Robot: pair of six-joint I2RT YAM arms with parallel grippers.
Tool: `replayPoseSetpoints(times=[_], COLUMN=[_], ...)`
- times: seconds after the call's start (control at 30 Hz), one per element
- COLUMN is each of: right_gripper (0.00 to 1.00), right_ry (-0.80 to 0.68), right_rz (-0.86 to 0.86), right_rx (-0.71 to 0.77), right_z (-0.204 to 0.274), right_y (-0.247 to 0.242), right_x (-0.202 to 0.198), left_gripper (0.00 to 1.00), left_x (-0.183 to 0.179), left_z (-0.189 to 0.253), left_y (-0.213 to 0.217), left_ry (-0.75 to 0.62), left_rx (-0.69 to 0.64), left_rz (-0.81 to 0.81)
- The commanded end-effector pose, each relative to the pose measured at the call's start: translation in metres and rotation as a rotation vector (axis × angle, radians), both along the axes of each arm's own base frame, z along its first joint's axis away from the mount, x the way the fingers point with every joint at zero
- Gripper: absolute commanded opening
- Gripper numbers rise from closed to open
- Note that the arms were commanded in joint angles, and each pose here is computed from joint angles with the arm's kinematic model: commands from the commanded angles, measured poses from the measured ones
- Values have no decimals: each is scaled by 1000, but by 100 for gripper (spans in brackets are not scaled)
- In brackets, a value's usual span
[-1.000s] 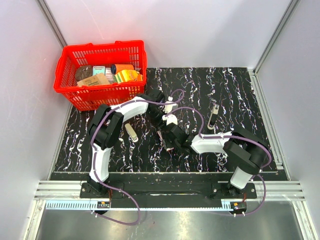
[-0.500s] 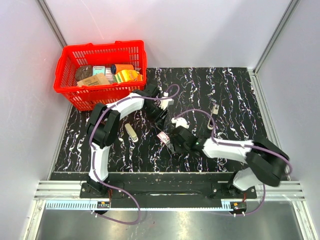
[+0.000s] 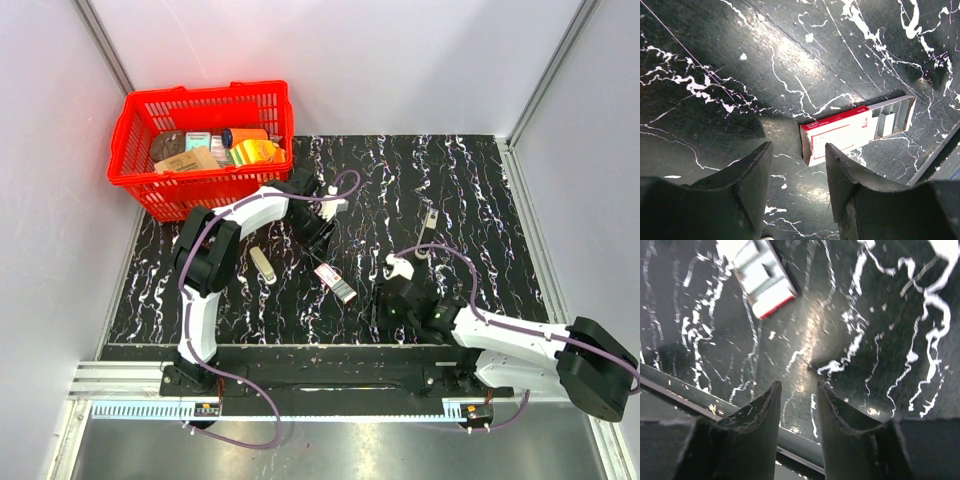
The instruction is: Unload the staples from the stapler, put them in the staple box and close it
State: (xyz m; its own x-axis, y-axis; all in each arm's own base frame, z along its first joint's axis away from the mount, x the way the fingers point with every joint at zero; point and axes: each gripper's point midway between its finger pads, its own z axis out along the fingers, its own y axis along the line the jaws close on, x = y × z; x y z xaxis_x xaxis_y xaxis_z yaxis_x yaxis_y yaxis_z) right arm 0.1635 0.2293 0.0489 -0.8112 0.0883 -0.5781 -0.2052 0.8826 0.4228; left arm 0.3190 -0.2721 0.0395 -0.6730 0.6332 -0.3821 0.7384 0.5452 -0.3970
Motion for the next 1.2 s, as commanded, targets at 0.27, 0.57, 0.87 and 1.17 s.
replayPoseSetpoints(times=[0.27, 0.57, 0.87, 1.17], right_gripper=[37, 31, 27, 26], right_ry=[150, 188, 195, 159], right_rz=[-73, -296, -303, -311], right_rx=[339, 474, 500, 495], right_z=[-4, -11, -15, -13], right_y=[56, 30, 35, 35], right_x=[5, 24, 32, 43], left_gripper=[47, 46, 46, 45], left_x=[-7, -8, -8, -9], left_z=[7, 3, 2, 0], left_y=[-11, -10, -12, -11], left_ry=[-10, -13, -9, -10], left_rx=[-43, -42, -46, -39], left_rz=[-34, -29, -31, -35])
